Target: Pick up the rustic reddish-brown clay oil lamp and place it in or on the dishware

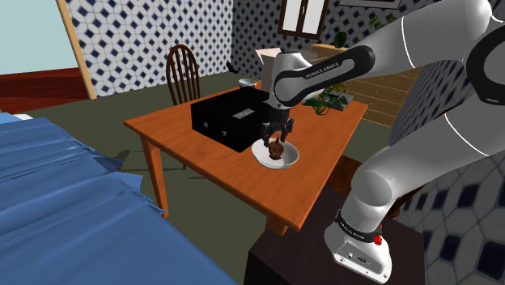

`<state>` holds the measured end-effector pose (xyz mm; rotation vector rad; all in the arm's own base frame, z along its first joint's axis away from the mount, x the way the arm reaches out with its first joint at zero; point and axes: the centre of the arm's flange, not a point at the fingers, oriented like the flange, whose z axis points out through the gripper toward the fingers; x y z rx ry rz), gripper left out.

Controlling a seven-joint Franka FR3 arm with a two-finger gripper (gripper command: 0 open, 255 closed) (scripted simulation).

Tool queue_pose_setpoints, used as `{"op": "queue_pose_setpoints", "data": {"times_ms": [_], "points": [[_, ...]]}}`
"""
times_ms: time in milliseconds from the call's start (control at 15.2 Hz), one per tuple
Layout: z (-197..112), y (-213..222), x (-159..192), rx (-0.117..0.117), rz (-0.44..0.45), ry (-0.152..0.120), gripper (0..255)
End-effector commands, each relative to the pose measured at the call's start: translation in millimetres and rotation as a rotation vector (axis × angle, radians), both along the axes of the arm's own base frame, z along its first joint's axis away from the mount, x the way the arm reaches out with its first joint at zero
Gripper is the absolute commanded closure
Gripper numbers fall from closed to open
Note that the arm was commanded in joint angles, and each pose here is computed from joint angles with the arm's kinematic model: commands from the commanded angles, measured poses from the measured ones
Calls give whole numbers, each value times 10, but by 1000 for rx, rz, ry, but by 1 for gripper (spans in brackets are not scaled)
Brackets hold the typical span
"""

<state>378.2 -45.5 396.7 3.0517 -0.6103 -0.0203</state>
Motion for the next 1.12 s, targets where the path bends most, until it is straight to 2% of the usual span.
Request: {"op": "queue_pose_setpoints", "data": {"times_ms": [0,264,528,1056], "points": [[0,0,0,0,0,0,0],[0,0,0,0,0,0,0],[500,13,9,0,0,0,0],[500,13,9,0,0,0,0]]}}
